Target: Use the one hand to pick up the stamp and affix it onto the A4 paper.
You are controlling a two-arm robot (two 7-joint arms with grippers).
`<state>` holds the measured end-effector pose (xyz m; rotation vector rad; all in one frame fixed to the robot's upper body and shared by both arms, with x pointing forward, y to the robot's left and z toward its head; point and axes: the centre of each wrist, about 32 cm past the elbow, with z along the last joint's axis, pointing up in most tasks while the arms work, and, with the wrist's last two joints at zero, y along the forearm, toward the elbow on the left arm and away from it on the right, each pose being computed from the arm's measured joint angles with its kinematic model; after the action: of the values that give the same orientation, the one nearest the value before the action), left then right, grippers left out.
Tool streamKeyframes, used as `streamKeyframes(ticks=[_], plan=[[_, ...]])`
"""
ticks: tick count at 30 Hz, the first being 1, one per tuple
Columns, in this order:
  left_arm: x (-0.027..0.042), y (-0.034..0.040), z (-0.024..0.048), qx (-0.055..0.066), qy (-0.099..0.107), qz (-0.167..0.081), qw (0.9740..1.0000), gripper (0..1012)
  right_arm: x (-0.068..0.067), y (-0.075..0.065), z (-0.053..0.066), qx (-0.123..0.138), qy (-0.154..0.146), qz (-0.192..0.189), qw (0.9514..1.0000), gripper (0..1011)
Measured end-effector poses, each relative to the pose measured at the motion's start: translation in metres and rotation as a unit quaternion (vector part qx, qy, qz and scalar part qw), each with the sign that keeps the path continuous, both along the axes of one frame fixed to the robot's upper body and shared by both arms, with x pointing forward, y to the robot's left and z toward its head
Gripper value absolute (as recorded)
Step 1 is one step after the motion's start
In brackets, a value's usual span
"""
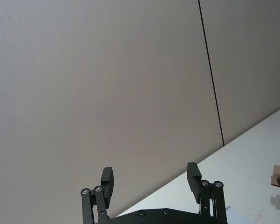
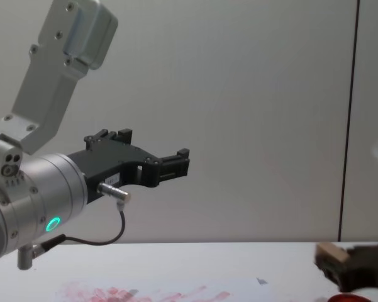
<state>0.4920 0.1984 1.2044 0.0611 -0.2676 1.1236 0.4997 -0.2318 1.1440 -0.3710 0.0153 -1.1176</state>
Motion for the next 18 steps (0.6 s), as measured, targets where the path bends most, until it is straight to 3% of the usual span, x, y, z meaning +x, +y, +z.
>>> streamKeyframes(ticks=[9,18], plan=[[0.0,0.0,0.0,0.0,0.0,0.0,1.0,1001,0.007,0.025,0.015,0.059,-0.027,0.037,0.9972,220],[0.0,0.0,0.0,0.0,0.0,0.0,1.0,1001,0.012,0.048,0.02,0.083,-0.016,0.077,0.9935,219]])
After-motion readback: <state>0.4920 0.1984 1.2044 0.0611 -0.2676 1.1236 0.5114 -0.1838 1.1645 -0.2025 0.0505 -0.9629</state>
